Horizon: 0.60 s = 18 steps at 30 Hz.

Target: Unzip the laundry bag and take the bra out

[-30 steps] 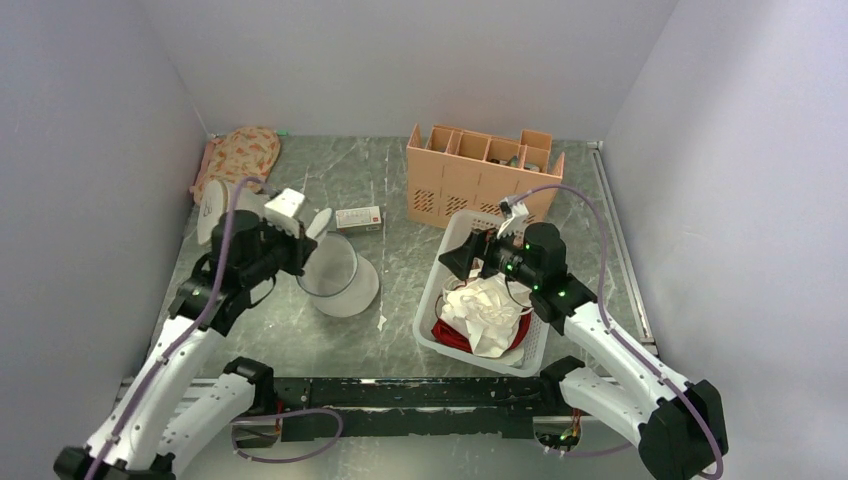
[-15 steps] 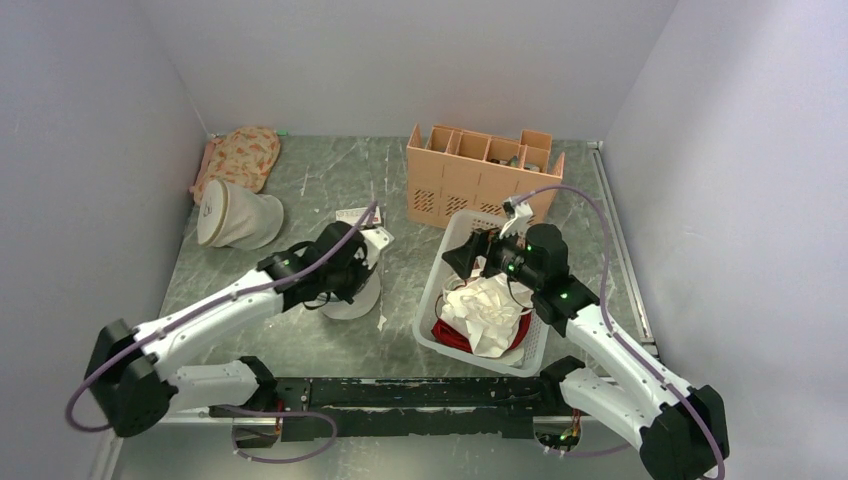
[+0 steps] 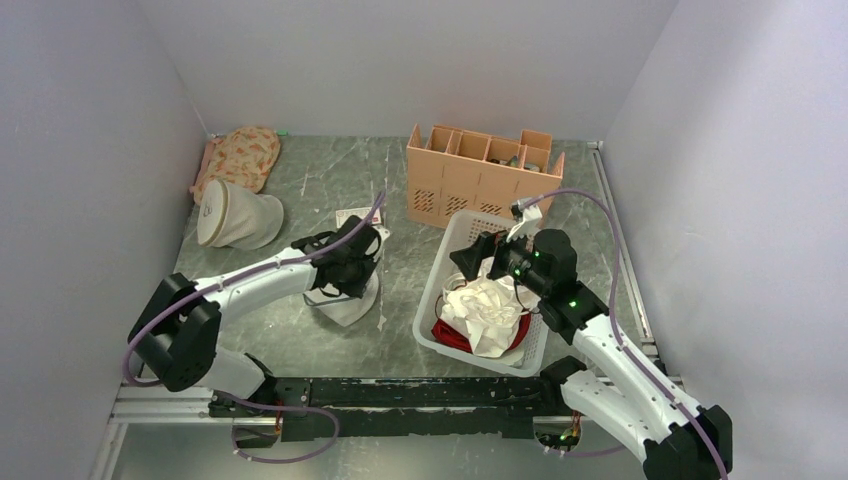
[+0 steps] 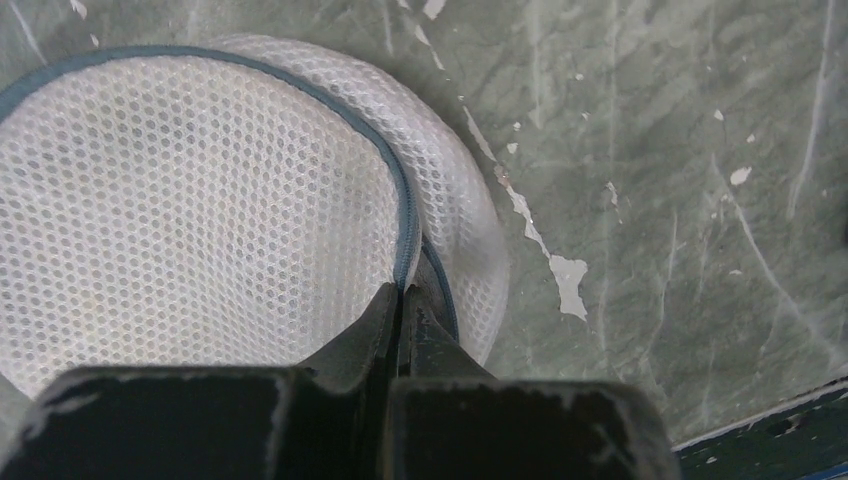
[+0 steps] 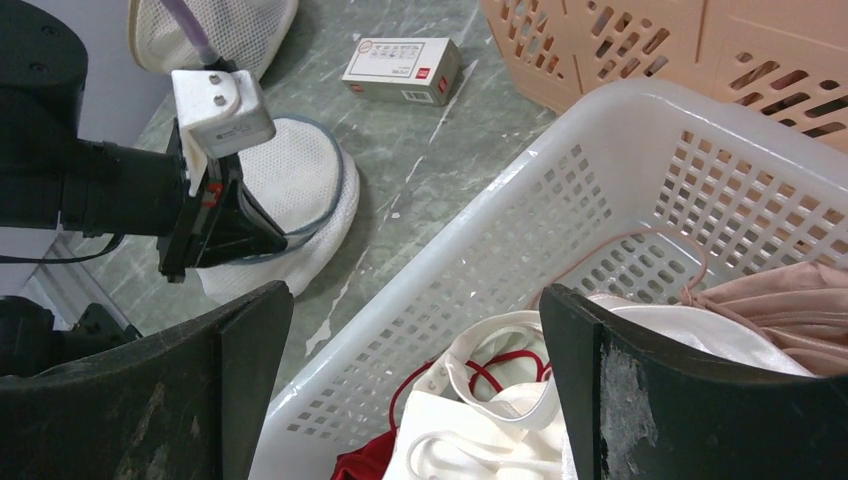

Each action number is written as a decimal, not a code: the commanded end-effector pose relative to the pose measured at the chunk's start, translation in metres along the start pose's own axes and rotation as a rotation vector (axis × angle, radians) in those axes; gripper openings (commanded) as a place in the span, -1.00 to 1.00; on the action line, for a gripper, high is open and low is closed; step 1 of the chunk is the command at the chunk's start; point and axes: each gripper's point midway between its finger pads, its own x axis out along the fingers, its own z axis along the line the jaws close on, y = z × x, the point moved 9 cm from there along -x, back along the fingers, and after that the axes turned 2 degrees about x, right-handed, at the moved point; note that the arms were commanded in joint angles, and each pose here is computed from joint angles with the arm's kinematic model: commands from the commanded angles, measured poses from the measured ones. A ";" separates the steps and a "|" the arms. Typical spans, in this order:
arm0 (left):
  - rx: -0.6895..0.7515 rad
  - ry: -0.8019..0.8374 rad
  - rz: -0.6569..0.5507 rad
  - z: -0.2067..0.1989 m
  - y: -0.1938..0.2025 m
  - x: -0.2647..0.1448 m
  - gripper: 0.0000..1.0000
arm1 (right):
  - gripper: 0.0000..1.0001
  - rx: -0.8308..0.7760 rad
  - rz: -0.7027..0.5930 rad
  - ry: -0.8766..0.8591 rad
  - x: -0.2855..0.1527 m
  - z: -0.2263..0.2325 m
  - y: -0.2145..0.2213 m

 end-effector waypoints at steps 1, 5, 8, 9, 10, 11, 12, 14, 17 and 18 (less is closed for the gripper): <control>-0.130 0.044 0.014 -0.003 0.004 0.014 -0.83 | 0.92 -0.033 -0.015 0.020 -0.003 -0.001 -0.003; -0.230 -0.001 0.035 -0.004 0.002 0.018 -0.67 | 0.92 -0.022 -0.011 0.014 -0.006 -0.001 0.001; -0.265 -0.016 -0.017 -0.002 -0.001 0.004 -0.31 | 0.93 -0.026 -0.016 0.012 -0.008 -0.001 0.002; -0.266 -0.012 -0.036 -0.002 -0.002 -0.003 -0.19 | 0.93 -0.029 -0.011 0.017 -0.008 -0.001 0.002; -0.268 -0.014 -0.051 -0.001 -0.003 -0.010 -0.05 | 0.93 -0.033 -0.010 0.024 -0.009 -0.001 0.000; -0.271 -0.011 -0.072 0.000 -0.005 -0.018 0.05 | 0.93 -0.037 -0.009 0.029 -0.010 -0.001 -0.001; -0.271 -0.005 -0.092 0.001 -0.008 -0.026 0.13 | 0.92 -0.042 -0.017 0.032 -0.011 0.000 -0.003; -0.275 0.016 -0.127 0.000 -0.013 -0.041 0.72 | 0.94 -0.044 -0.028 0.032 -0.012 0.000 -0.003; -0.282 0.065 -0.184 -0.002 -0.021 -0.061 1.00 | 0.94 -0.046 -0.022 0.034 -0.010 -0.001 -0.002; -0.289 0.089 -0.210 -0.004 -0.024 -0.066 1.00 | 0.94 -0.045 -0.017 0.035 -0.008 -0.002 -0.002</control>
